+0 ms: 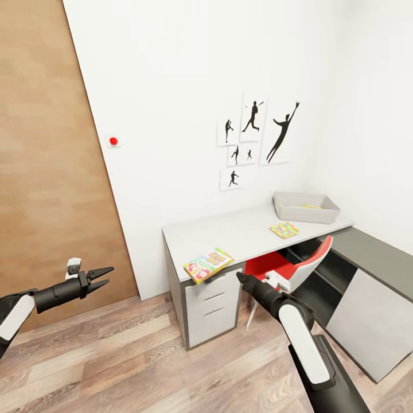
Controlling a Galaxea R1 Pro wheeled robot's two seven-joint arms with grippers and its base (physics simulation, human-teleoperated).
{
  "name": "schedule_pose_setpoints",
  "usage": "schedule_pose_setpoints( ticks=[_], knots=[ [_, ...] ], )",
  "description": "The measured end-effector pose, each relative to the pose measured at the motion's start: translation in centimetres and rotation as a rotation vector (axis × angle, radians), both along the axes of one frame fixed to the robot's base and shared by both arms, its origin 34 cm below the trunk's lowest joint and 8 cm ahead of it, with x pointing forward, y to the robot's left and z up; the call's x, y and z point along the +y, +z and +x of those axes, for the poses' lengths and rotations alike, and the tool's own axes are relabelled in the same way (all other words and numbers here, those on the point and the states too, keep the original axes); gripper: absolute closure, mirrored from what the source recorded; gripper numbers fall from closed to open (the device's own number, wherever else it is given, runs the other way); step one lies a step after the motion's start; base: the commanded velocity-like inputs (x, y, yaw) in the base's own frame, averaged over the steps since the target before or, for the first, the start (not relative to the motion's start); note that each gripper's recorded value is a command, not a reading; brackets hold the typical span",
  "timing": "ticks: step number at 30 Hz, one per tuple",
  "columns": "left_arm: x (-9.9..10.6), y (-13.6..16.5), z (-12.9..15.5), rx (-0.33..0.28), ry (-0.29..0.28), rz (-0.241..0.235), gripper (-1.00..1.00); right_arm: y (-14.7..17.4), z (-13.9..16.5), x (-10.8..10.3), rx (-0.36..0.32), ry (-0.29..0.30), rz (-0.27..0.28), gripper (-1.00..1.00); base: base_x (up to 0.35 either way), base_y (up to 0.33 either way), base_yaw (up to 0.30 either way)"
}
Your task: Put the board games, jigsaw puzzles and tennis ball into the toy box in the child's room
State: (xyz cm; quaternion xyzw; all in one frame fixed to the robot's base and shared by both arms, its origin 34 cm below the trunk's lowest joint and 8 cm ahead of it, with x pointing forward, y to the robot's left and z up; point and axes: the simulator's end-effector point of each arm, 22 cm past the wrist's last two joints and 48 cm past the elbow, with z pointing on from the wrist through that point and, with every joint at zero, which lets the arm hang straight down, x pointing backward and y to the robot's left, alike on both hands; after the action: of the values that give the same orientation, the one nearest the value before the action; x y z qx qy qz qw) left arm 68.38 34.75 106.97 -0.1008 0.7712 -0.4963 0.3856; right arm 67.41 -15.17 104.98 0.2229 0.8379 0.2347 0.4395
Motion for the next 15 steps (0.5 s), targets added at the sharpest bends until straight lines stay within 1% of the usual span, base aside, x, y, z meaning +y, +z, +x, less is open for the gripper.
schedule_pose_setpoints(
  ticks=[15],
  knots=[
    [0.0, 1.1, -0.1, -0.02, 0.0, 0.0, -1.0, 1.2, -0.1, 0.2, -0.02, -0.002, 0.006, -1.0, 0.0, 0.0, 0.064]
  ],
)
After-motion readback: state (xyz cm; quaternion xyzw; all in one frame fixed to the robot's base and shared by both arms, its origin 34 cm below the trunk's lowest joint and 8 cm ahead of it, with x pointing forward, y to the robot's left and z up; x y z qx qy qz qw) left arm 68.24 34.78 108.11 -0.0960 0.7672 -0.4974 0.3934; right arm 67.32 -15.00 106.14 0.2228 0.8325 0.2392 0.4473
